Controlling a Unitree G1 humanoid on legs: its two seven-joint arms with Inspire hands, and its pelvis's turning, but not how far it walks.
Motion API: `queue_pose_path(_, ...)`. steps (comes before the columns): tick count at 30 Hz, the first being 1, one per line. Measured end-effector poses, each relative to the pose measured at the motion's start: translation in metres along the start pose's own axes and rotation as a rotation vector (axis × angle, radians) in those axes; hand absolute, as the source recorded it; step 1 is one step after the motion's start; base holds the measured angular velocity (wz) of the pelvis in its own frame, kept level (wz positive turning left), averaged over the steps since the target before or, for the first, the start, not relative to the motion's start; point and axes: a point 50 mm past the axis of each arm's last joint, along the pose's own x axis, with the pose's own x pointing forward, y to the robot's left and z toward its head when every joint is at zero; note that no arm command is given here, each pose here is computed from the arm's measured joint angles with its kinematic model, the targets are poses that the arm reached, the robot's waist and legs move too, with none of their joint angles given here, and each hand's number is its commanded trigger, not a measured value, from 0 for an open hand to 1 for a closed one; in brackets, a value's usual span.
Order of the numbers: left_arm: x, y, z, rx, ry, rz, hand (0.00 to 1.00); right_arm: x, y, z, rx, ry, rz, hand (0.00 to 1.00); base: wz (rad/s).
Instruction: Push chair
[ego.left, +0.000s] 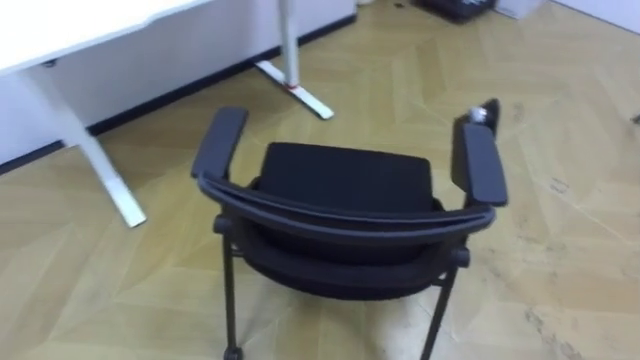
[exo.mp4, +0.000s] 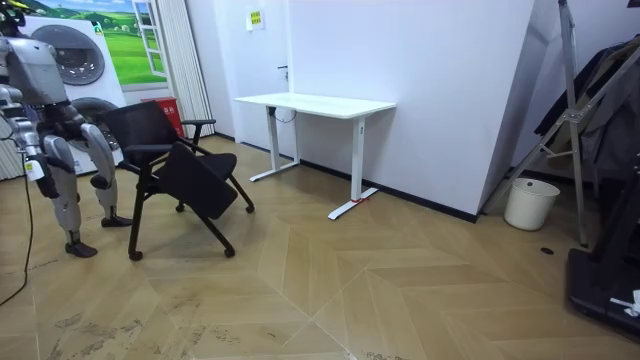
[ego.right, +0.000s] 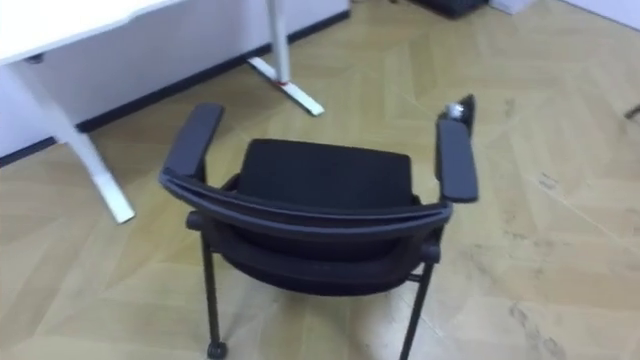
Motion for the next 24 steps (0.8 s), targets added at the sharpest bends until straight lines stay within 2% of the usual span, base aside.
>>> queue_pose_path(5,-0.002,0.004,-0.001,0.032,-0.015,0.027,0.00,0.001,0.004,0.015,-0.021,-0.038,0.010,0.00,0.38)
queue_pose_path(8,-0.004,0.002,0.029,0.055,-0.171,0.043,0.00,0.001,0.003,0.021,-0.032,-0.077,0.007,0.00,0.25)
queue_pose_path(12,-0.017,0.002,0.085,-0.065,-0.445,0.097,0.00,0.001,-0.006,0.027,-0.031,-0.122,-0.020,0.00,0.16)
queue_pose_path(16,-0.038,0.022,0.141,-0.291,-0.681,0.231,0.00,0.001,-0.019,0.025,-0.004,-0.130,-0.075,0.00,-0.02)
queue_pose_path(19,-0.053,0.038,0.170,-0.420,-0.784,0.333,0.00,0.002,-0.024,0.028,0.013,-0.141,-0.096,0.00,0.00)
queue_pose_path(22,-0.069,0.051,0.186,-0.461,-0.892,0.448,0.00,0.001,-0.024,0.036,-0.006,-0.175,-0.096,0.00,-0.07)
queue_pose_path(24,-0.082,0.053,0.197,-0.454,-0.975,0.497,0.00,0.001,-0.023,0.039,-0.019,-0.189,-0.090,0.00,-0.03)
